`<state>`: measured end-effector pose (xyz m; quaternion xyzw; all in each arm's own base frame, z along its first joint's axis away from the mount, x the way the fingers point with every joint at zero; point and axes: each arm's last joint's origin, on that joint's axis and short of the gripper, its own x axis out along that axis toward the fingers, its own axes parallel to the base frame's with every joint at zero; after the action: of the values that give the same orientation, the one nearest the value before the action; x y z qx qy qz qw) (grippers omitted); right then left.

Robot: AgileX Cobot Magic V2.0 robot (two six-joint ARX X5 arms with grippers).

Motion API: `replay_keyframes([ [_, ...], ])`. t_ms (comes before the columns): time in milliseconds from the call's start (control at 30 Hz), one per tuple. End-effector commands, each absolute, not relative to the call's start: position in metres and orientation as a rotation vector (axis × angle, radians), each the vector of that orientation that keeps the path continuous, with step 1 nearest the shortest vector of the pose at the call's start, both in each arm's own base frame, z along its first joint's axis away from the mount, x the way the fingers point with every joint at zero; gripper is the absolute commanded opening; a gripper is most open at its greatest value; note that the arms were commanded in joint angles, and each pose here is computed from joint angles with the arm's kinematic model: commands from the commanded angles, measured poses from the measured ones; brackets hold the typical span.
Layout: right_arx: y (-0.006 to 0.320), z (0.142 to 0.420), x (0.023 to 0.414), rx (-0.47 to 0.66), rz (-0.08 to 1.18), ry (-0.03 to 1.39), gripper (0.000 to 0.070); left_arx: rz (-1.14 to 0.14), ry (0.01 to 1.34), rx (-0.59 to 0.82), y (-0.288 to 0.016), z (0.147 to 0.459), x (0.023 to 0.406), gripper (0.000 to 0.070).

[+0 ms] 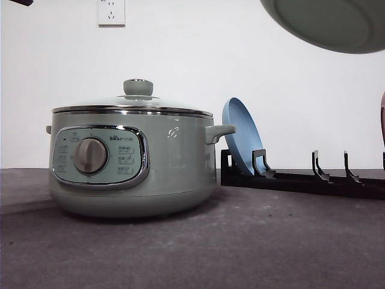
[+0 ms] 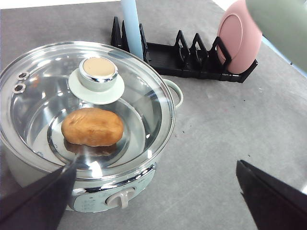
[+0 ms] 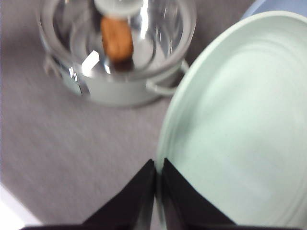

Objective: Transfer potato from steamer to green plate

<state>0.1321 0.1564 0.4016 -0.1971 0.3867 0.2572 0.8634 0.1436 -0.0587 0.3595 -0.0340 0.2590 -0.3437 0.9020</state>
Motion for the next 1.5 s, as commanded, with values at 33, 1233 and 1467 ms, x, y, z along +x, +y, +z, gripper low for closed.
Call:
replay_keyframes([
  [33, 0.173, 0.381, 0.12, -0.415, 0.483, 0.841, 0.0001, -0.725, 0.509, -0.072, -0.06, 0.367, 0.143, 0.07],
  [1233, 0.221, 0.165, 0.104, -0.68, 0.35, 1.069, 0.0002, -0.723, 0.53, -0.073, -0.059, 0.365, 0.142, 0.07],
  [1467, 0.221, 0.167, 0.104, -0.684, 0.352, 1.064, 0.01, -0.722, 0.532, -0.073, -0.059, 0.365, 0.142, 0.07],
])
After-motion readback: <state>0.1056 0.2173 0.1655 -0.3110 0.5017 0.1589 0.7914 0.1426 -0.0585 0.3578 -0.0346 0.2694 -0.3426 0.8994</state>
